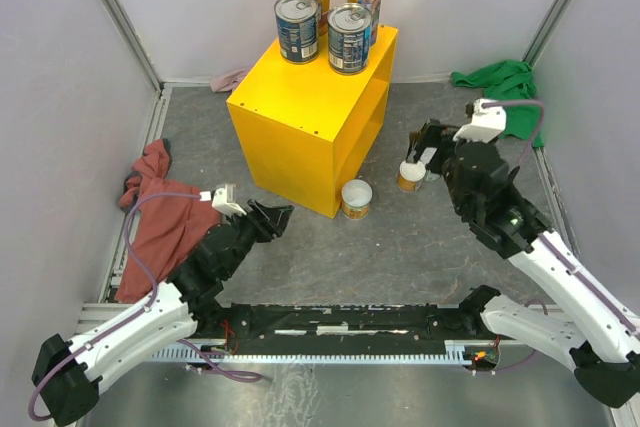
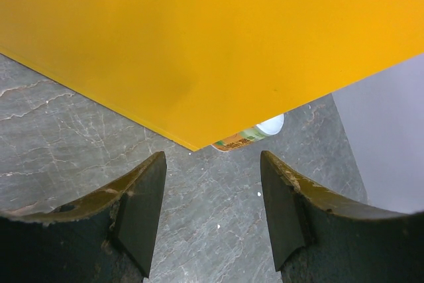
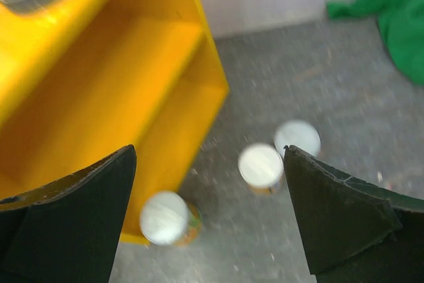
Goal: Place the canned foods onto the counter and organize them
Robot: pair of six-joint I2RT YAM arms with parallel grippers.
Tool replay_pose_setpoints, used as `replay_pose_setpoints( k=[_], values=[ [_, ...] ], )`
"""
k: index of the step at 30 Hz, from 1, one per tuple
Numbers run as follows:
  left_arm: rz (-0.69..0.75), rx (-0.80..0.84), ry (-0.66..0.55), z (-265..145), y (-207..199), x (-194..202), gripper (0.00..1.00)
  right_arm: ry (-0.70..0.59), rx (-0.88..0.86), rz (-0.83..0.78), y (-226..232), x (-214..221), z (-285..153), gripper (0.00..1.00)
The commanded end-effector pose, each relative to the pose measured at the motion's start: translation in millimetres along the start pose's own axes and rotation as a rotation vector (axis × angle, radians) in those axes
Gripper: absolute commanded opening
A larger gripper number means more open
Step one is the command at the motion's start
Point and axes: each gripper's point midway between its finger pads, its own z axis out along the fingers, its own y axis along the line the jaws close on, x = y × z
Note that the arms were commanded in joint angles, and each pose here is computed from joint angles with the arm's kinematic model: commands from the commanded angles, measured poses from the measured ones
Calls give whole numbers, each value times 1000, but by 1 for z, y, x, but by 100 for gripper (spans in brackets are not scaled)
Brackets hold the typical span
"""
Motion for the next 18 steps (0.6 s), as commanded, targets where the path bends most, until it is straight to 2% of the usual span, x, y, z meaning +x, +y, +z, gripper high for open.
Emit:
replay_pose_setpoints(
  k=[1, 9, 18],
  values=[
    [-46, -3, -24, -1, 1, -3, 65, 84, 167, 72, -36, 59, -1, 100],
    [-50, 5, -13, -3, 3, 2, 65, 181, 276, 92, -55, 132, 11, 99],
    [-59, 13, -2, -5, 6, 8, 65, 217, 360, 102, -63, 172, 27, 99]
  ],
)
